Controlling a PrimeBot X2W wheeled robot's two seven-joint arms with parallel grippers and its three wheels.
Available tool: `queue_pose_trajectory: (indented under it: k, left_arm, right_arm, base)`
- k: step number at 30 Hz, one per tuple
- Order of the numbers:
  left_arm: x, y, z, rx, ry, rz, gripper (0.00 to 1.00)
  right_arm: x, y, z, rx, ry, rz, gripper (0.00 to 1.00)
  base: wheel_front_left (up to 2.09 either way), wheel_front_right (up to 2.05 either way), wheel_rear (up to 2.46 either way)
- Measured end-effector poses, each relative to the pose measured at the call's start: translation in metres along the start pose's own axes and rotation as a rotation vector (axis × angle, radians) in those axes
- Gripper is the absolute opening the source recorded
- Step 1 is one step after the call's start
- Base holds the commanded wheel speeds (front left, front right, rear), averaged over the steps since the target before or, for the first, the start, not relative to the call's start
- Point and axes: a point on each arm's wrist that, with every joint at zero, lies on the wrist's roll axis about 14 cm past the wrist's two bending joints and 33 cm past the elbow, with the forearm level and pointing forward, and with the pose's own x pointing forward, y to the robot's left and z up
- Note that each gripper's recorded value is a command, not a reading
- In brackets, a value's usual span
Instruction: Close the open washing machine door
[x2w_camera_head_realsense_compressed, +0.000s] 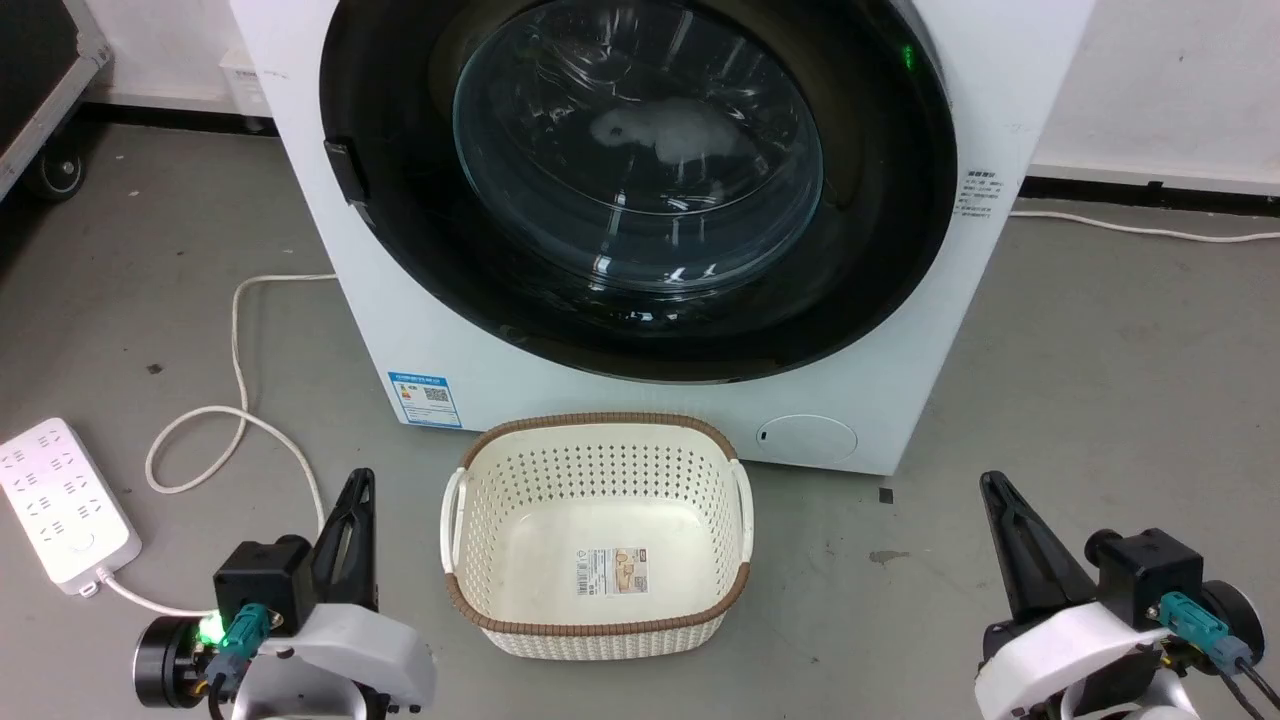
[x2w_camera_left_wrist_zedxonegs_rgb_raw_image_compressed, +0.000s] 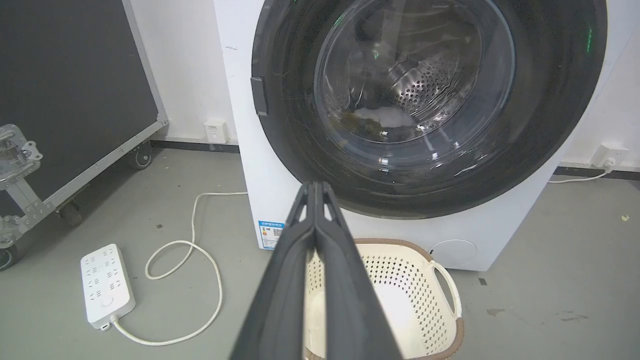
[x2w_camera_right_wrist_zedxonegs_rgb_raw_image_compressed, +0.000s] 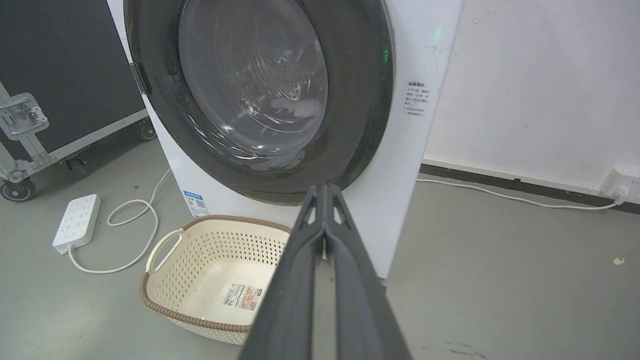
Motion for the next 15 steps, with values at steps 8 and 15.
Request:
queue_pose_trajectory:
  k: [8,15]
  left_arm:
    - [-0.0018,-0.0005,0.0013,0.012,0.003,0.004,0.0]
    - [-0.0039,-0.0022,0.0015,0.02,0.005,0.008,0.0]
  right_arm:
    - [0.0002,0.0022,0.0032,-0.014,0.0,0.007,0.0]
    - [-0.0016,0.004,0.0028,-0.019,0.007,0.012,0.0]
  base:
    - [0.0,0.0,0.0]
    - [0.0,0.0,0.0]
